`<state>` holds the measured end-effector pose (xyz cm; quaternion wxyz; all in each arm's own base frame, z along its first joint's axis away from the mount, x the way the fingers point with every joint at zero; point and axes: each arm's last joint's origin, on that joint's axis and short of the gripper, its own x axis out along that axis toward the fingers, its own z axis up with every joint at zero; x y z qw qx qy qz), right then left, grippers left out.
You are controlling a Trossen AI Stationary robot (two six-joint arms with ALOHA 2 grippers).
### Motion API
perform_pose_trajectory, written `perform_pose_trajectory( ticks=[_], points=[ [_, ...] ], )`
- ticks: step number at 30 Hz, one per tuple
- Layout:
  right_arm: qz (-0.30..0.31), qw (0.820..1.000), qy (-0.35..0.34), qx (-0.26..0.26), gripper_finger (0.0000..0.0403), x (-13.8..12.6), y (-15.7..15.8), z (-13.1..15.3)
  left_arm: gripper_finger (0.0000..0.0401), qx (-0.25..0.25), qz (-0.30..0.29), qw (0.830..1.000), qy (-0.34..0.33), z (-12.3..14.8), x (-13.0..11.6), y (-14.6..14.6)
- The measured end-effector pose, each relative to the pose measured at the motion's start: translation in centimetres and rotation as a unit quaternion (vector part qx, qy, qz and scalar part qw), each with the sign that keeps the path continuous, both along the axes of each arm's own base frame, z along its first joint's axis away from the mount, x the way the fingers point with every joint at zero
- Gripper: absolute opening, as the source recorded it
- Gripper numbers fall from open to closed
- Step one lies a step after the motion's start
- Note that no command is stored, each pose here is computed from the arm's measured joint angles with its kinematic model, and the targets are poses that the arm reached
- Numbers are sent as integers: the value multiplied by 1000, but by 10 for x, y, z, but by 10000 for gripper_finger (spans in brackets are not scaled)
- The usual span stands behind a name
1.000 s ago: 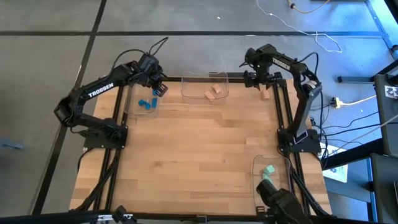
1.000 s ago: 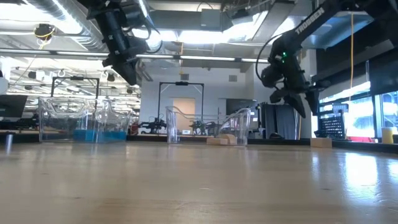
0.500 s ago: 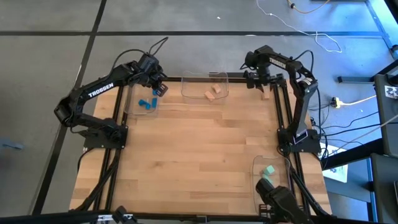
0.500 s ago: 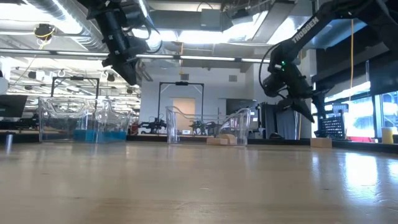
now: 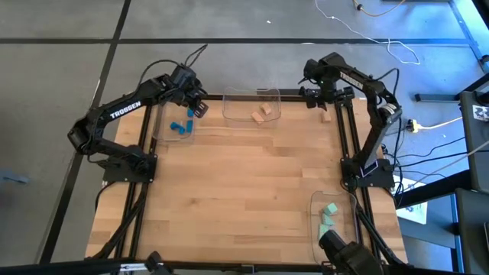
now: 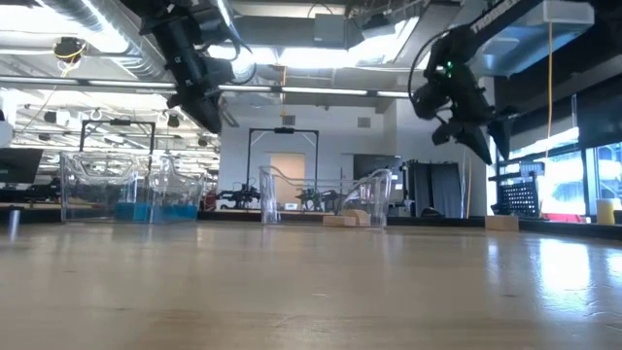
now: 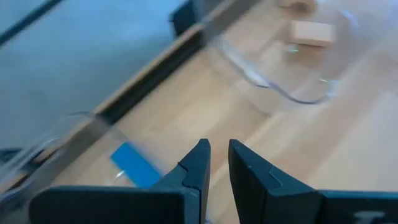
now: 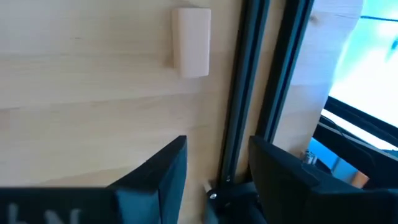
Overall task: Sort & place blocks by color
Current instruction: Put the brown block into the top middle transparent bin
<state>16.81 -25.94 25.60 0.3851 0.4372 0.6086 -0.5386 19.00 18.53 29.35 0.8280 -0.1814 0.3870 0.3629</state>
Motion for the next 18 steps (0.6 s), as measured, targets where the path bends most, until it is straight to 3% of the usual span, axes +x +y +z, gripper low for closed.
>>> perform_pose_trajectory(
  ticks=[4,10,18],
  points=[
    [-7,1000,-4,-27,171,2,9,12,49,-6,-37,999,-35,-3,9,5],
    [1,999,1,-46,171,10,16,13,49,32,-96,991,-93,2,25,12],
    [-45,993,-37,-100,171,32,23,-22,49,48,-102,988,-107,5,28,12]
  ],
)
